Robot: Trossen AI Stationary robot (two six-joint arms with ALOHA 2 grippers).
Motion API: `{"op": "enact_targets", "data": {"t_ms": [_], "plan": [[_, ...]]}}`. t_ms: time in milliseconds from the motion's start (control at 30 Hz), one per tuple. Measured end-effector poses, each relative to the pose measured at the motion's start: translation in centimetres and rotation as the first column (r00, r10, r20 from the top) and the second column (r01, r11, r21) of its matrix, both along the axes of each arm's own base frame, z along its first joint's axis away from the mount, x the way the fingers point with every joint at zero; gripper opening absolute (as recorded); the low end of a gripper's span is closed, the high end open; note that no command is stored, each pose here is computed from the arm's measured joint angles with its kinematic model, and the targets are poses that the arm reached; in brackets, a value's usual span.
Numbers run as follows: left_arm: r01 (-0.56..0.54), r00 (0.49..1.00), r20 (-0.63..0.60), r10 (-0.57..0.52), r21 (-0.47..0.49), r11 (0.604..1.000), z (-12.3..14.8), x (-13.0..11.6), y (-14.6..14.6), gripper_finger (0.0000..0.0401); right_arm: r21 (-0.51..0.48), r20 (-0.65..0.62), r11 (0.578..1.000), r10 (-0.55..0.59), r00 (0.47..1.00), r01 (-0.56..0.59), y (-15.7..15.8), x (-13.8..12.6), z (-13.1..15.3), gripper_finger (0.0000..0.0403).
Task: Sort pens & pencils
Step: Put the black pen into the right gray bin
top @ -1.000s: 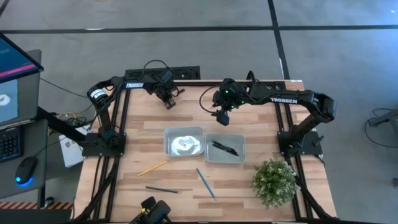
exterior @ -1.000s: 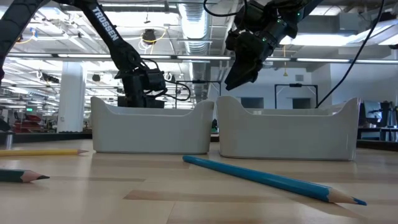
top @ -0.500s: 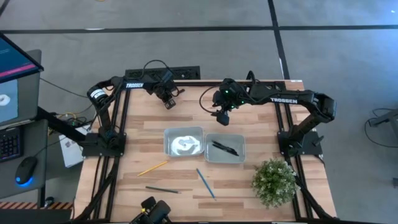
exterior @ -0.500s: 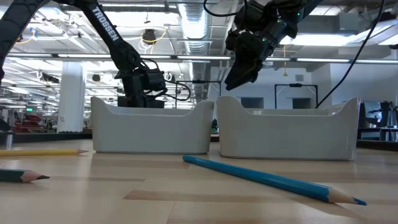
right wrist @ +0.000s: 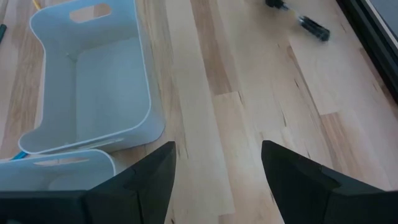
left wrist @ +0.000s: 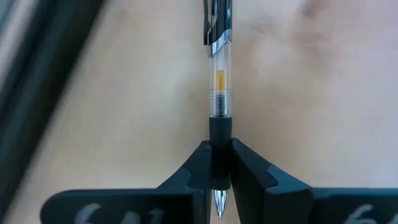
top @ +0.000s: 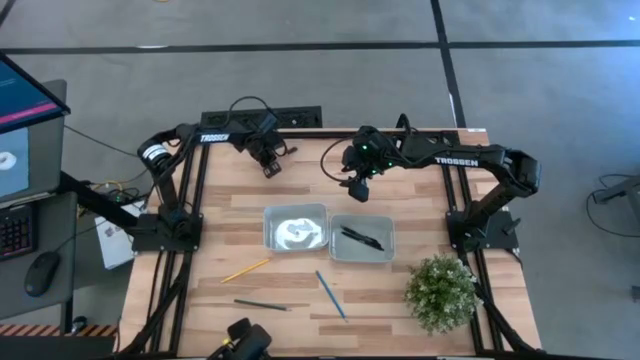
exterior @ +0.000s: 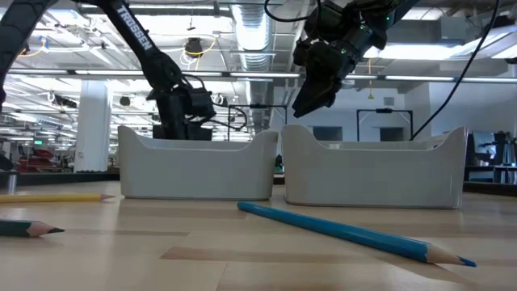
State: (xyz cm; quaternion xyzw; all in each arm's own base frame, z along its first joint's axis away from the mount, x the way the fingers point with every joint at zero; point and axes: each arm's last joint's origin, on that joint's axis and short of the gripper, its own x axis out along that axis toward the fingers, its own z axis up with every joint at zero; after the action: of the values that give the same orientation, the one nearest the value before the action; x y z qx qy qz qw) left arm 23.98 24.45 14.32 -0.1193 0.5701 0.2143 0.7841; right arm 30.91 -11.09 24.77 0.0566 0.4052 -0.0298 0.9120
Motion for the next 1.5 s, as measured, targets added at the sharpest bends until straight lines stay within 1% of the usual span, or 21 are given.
{"op": "enact_targets", "data": {"t_ms": [100,233,367,500,700,900,1000,1067,1133,1233,1300,1400,1500], "plan": [[0.01,0.999,0.034,-0.011,0.016,1.0,1.5,-0.1,-0.3,0.0026,0.001,0.0,1.0,-0.001,1.0,0.001,0.0,0.0,0.0,0.026],[0.037,0.998,0.049,-0.037,0.008,0.999,3.2,-0.2,-1.5,0.0026,0.007,0.001,1.0,-0.008,1.0,0.008,0.0,0.0,0.0,0.026],[0.106,0.986,0.132,-0.106,0.01,0.994,5.1,0.5,-3.0,0.0026,0.007,0.002,1.0,-0.009,1.0,0.009,0.0,0.0,0.0,0.026],[0.201,0.949,0.245,-0.197,0.009,0.979,7.1,1.4,-4.9,0.0026,0.022,0.022,0.999,-0.031,0.999,0.03,-0.1,0.2,0.4,0.026],[0.306,0.879,0.362,-0.311,0.073,0.949,9.8,2.5,-7.5,0.0026,0.006,0.077,1.0,-0.02,0.997,0.02,0.1,0.9,2.3,0.026],[0.358,0.856,0.369,-0.363,0.085,0.93,10.3,3.2,-9.2,0.0028,-0.021,0.156,1.0,0.008,0.988,-0.005,0.6,1.8,5.2,0.026],[0.38,0.85,0.365,-0.379,0.072,0.922,10.2,3.5,-9.9,0.0028,-0.036,0.197,0.999,0.029,0.98,-0.022,1.1,2.3,6.7,0.026],[0.405,0.843,0.368,-0.392,0.046,0.913,10.0,3.7,-10.5,0.0027,-0.041,0.221,0.999,0.039,0.975,-0.03,1.4,2.5,7.6,0.026],[0.44,0.821,0.392,-0.414,0.025,0.898,10.1,4.0,-11.1,0.0028,-0.001,0.251,1.0,0.004,0.968,-0.004,1.6,2.7,8.5,0.026],[0.473,0.799,0.425,-0.426,-0.008,0.881,10.1,4.3,-11.8,0.0031,0.117,0.267,0.991,-0.101,0.958,0.071,1.7,2.7,9.4,0.026],[0.49,0.787,0.441,-0.431,-0.024,0.871,10.2,4.5,-12.2,0.0031,0.182,0.249,0.977,-0.157,0.956,0.113,1.6,2.6,9.7,0.026],[0.515,0.77,0.462,-0.439,-0.045,0.856,10.2,4.7,-12.8,0.0029,0.225,0.19,0.962,-0.199,0.961,0.155,1.4,2.2,9.5,0.026],[0.542,0.749,0.493,-0.442,-0.073,0.837,10.3,4.9,-13.3,0.0029,0.243,0.112,0.953,-0.214,0.97,0.181,1.5,1.8,8.9,0.026]]}}
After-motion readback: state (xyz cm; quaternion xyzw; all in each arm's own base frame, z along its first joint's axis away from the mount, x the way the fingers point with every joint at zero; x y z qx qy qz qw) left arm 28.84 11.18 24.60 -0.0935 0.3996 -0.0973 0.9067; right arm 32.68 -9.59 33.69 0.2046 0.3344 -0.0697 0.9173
